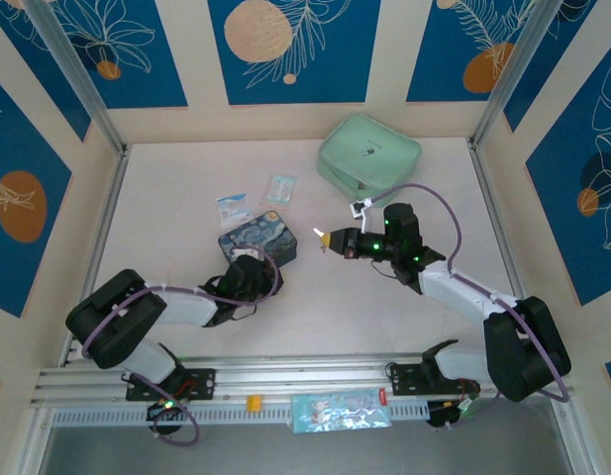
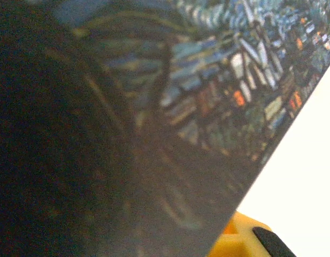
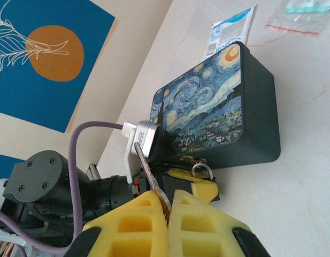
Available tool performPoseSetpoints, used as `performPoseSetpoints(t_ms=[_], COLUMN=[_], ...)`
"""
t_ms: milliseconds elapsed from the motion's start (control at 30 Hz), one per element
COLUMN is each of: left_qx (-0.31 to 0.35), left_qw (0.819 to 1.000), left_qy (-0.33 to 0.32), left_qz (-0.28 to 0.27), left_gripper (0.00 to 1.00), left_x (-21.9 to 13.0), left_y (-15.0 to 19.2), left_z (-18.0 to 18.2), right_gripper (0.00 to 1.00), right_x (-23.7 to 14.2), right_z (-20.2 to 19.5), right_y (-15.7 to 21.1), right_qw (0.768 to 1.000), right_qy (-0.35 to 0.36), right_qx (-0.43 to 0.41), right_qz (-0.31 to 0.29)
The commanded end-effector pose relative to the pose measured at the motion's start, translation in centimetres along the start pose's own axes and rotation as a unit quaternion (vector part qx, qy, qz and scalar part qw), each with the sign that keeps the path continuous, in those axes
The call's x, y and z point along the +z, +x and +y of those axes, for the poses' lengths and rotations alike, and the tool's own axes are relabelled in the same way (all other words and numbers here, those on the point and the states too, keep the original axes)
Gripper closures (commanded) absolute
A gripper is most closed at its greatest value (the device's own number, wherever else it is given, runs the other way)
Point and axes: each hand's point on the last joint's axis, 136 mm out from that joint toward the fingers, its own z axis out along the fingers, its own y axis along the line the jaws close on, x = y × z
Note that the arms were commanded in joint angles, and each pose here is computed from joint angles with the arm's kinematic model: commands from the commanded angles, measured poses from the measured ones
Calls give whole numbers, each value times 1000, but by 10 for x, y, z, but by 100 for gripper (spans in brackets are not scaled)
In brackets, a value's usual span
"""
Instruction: Unlock the padlock with the key
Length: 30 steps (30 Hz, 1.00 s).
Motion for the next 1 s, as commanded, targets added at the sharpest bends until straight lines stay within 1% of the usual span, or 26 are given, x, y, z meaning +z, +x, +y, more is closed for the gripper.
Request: performPoseSetpoints(t_ms=[0,100,233,367,467,667,967], left_qx=[-53,-89,-117,-149,-170,-203,-211], left_qw=[998,994,989,981,973,961,961], left_qy=[46,69,92,122,149,184,174], left_qz=[0,-4,-12,-25,-36,-47,-49], left_gripper=[97,100,100,100,100,100,100], left_x=[-7,-13,-19,-21,-21,-19,-17], left_y=[-12,-20,-29,-37,-41,-44,-42], left_z=[-28,-43,-58,-67,-72,-76,-69], right_gripper=[100,100,100,100,100,100,100], right_x=[-3,-1,7,21,34,52,58], right_z=[-5,-11,-22,-30,-26,-20,-22], right_y=[10,22,42,65,76,82,86], right_qw=[1000,999,995,989,985,978,975], right_qy=[1,-5,-3,17,4,-29,-40], right_qx=[18,47,94,142,165,195,208], right_qz=[7,12,22,40,51,61,65])
